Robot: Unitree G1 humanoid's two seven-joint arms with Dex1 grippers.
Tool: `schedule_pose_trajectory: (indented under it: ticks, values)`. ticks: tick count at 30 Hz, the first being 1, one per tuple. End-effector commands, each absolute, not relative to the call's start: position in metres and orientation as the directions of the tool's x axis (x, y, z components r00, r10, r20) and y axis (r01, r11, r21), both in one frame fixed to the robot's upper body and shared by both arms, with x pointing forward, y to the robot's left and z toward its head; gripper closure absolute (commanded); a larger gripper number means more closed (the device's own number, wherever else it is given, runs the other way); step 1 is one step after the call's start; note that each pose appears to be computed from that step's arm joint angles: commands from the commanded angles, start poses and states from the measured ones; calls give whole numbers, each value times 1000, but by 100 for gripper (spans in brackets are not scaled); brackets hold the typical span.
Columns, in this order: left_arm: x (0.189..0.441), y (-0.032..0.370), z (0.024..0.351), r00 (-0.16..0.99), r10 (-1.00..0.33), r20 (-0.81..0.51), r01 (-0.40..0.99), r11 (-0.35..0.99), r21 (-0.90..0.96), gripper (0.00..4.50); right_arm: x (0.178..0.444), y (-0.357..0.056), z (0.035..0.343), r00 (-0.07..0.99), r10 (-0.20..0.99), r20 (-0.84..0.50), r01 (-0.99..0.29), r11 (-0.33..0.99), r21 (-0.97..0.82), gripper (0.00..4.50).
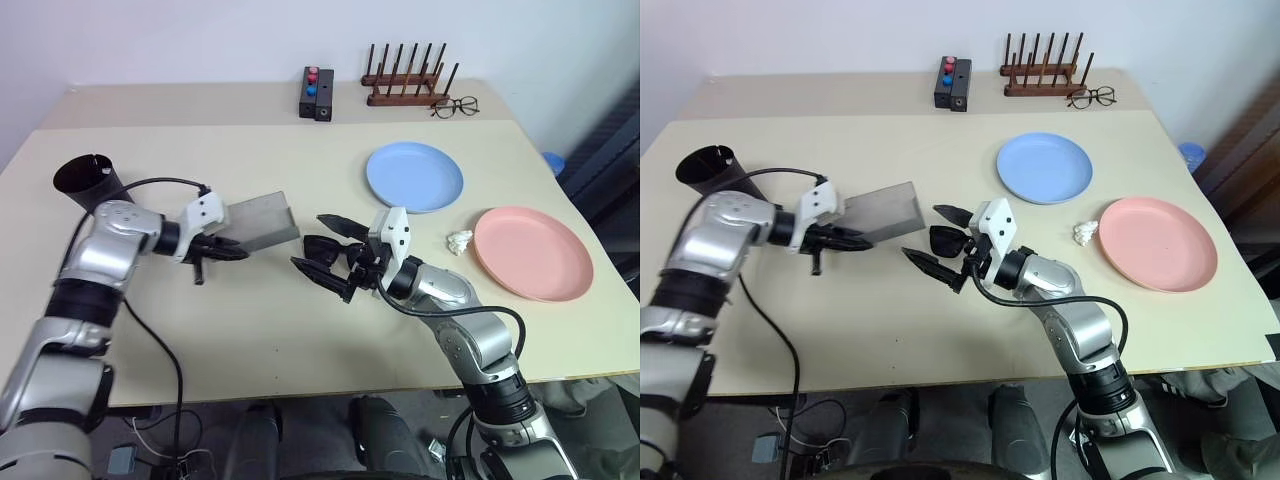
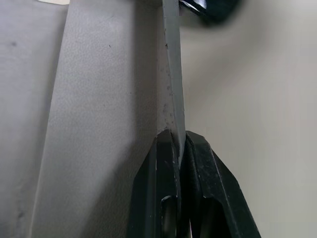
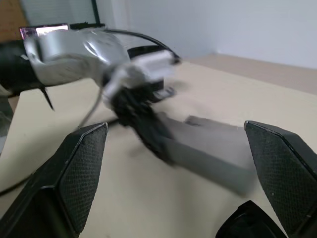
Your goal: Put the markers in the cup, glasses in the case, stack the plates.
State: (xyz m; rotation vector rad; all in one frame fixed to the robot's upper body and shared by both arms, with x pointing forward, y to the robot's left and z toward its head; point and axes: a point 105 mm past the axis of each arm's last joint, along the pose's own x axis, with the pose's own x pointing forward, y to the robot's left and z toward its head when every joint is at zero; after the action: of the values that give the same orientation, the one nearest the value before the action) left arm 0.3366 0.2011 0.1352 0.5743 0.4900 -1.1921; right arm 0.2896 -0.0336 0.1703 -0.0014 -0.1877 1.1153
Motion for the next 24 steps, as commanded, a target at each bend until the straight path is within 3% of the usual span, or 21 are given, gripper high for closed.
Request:
schedule_pose_trajectory:
  ticks: [1,8,21,24]
  values:
    - [314,204,153,221,-736,-640,975,167,144,448,285,-39,183,407,896,179,-891,432,-138,0]
    - [293,180,141,112,-724,-681,992,41,120,448,289,-40,183,397,902,170,-895,421,-146,0]
    - [300,181,122,114,-653,-749,994,75,85,448,293,-55,182,424,898,115,-881,439,-175,0]
    - [299,181,123,109,-661,-742,994,73,80,338,292,-56,179,427,897,112,-880,441,-175,0]
